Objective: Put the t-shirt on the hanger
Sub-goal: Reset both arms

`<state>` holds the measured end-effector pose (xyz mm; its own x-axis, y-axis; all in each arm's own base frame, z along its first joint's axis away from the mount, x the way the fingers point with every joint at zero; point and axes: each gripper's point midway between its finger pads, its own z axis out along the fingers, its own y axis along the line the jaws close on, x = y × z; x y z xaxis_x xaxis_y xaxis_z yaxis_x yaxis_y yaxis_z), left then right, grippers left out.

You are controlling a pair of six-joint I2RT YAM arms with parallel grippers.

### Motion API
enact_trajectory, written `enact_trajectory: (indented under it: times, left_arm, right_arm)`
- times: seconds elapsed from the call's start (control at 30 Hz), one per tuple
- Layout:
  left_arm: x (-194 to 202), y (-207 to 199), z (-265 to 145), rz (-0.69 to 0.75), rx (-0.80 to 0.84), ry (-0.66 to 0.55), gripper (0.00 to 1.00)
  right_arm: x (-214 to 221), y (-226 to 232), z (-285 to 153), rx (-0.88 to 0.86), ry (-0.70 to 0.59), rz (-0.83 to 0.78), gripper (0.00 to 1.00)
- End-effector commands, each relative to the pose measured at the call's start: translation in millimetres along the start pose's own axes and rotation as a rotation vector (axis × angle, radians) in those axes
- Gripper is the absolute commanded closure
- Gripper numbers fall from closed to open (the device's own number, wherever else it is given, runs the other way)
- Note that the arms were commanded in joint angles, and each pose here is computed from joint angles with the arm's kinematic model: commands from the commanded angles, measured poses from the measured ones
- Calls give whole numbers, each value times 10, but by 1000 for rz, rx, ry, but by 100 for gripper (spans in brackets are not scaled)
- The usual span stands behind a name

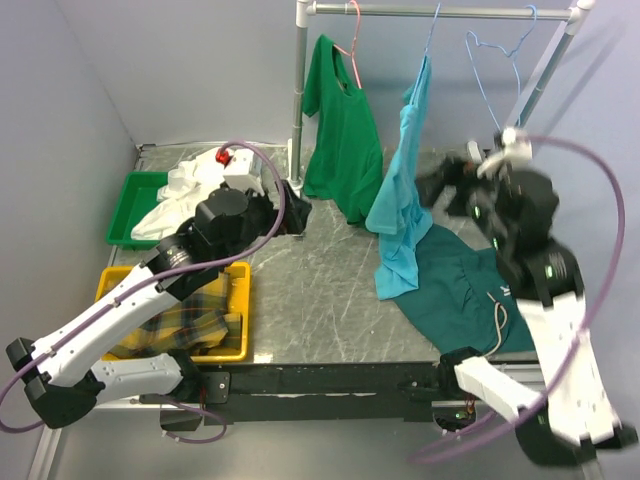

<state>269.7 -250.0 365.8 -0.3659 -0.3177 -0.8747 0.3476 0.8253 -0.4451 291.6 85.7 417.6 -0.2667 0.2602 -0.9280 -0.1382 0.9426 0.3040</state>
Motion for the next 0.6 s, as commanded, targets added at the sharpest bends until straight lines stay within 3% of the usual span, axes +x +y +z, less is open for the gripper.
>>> enact_trajectory:
  times: [0.0, 0.03, 0.17, 0.33, 0.57]
  left_arm:
    - [137, 288, -145, -34, -98, 17, 4]
    - [177, 298, -154, -38, -94, 25, 3]
    - [454, 503, -179, -49, -144, 61, 4]
    - [741, 696, -219, -72, -169, 78, 4]
    - [960, 759, -231, -76, -150, 110, 4]
  right_arm:
    - [366, 8, -230, -76, -35, 103, 0]
    - [682, -73, -148, -68, 5, 123, 0]
    - [1151, -157, -298, -114, -20, 192, 0]
    - [1765, -310, -241, -101, 60, 225, 0]
    - [2034, -384, -238, -104, 50, 278, 0]
